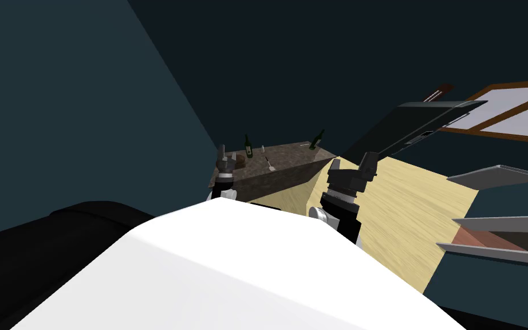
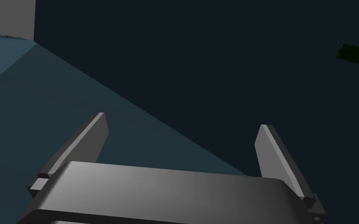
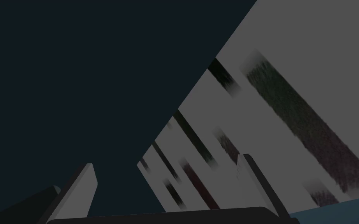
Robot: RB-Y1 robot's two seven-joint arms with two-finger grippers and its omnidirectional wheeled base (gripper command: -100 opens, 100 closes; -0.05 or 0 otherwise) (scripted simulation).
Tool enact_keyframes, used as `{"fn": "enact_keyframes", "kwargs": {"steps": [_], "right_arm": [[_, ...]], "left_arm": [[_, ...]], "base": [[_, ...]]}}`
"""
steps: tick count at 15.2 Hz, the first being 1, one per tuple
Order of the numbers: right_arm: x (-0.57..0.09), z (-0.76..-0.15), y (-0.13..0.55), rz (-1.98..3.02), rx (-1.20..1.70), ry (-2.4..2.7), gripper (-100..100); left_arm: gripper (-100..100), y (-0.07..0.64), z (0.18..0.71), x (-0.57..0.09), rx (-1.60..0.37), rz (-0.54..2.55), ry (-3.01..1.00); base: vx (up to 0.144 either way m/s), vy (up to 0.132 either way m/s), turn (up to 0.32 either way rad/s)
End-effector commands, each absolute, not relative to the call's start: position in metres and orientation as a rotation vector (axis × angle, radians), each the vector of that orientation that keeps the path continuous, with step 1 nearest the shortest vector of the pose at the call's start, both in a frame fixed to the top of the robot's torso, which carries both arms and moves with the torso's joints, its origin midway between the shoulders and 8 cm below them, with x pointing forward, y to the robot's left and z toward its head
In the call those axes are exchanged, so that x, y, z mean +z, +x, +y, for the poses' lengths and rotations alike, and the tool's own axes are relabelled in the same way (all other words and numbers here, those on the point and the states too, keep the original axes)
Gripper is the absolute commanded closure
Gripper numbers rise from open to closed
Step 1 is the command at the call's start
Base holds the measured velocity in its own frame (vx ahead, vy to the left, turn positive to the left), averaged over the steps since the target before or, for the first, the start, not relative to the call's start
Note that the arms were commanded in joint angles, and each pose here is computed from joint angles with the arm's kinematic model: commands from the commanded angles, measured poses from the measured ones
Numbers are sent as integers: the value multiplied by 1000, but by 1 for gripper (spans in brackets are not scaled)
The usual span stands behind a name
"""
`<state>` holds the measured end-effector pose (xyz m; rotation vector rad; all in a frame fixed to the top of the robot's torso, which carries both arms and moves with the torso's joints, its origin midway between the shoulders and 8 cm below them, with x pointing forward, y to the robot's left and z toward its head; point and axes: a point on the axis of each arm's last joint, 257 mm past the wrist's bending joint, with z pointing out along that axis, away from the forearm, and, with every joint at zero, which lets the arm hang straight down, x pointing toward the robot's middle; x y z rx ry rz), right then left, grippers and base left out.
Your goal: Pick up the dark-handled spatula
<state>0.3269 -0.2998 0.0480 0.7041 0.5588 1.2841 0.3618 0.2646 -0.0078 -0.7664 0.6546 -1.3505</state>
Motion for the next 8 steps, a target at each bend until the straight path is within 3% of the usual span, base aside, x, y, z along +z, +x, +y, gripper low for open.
{"fn": "enact_keyframes", "kwargs": {"steps": [1, 8], "right_arm": [[48, -300, 327, 559, 1284, 704, 0], [48, -300, 327, 559, 1284, 704, 0]], "left_arm": [[-100, 366, 260, -12, -1346, 709, -744], [-100, 381, 251, -29, -1318, 855, -703]], "base": [[3, -6, -10], [12, -16, -13]]}}
